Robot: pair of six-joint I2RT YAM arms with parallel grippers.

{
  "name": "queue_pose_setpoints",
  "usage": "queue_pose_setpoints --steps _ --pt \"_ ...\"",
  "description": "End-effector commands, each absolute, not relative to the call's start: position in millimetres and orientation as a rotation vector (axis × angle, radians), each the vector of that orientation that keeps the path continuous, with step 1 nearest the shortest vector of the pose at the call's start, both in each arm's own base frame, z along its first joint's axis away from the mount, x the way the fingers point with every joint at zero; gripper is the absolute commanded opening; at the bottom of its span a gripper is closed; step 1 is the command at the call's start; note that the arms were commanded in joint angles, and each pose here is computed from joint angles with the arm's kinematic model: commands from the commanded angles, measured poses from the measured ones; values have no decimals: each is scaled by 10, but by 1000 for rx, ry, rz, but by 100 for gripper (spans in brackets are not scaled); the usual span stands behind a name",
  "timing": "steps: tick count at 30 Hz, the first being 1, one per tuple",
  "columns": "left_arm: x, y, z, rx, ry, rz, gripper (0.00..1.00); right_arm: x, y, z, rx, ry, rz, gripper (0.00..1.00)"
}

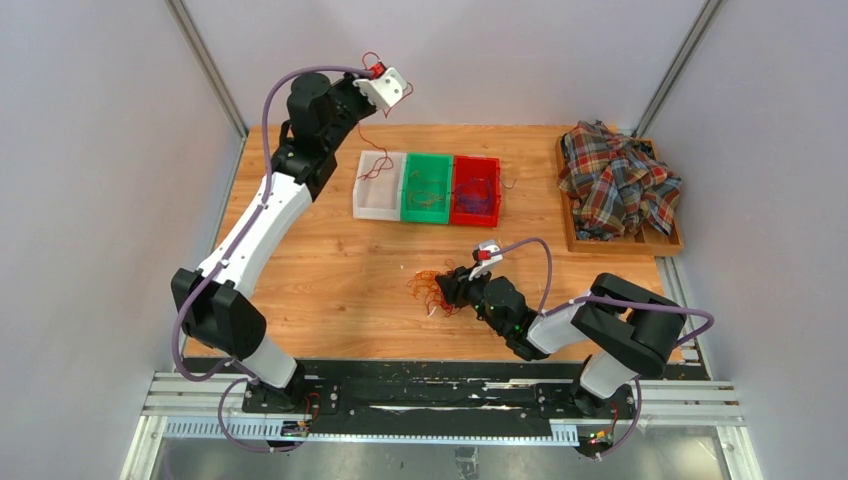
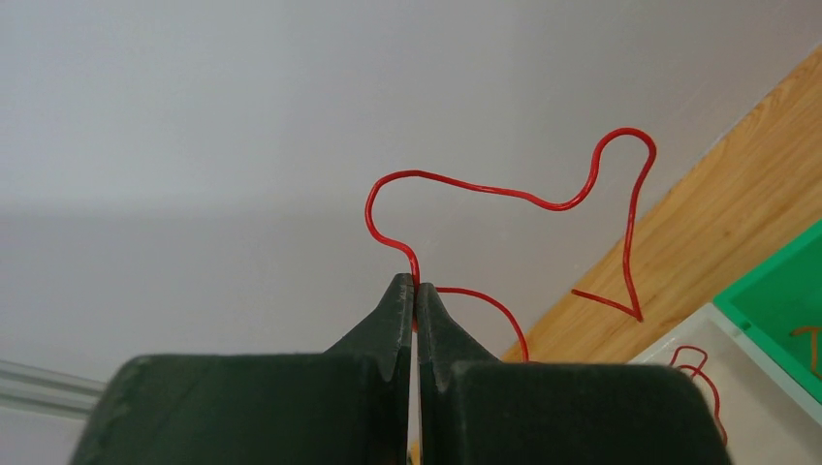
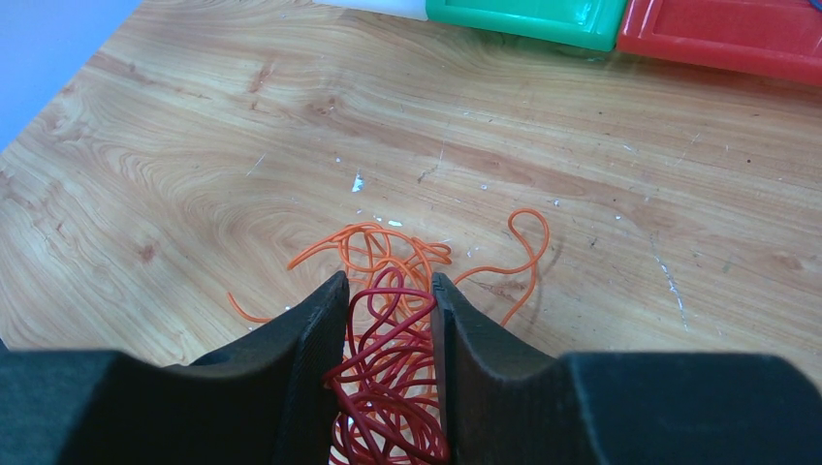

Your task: Untangle the cables

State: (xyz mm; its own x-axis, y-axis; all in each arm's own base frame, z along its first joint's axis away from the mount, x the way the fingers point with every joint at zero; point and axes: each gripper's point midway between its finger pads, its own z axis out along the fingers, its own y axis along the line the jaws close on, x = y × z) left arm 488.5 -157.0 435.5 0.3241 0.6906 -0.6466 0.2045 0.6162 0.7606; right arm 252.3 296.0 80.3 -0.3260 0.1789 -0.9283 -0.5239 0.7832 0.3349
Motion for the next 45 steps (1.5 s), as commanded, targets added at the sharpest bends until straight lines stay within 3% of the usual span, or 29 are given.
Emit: queue_pose_setpoints --steps 1,16,28,45 --pt "4884 -1570 4244 880 1264 330 1 2514 3018 859 -267 1739 721 37" --pt "5165 -1544 2920 999 1616 315 0 2524 2986 857 -258 1736 708 37" --pt "5458 -1270 2403 914 1734 439 1 2535 2965 845 -252 1739 694 37" --pt "4977 -1171 1985 1056 1751 385 1 2544 2963 822 -249 1752 684 36"
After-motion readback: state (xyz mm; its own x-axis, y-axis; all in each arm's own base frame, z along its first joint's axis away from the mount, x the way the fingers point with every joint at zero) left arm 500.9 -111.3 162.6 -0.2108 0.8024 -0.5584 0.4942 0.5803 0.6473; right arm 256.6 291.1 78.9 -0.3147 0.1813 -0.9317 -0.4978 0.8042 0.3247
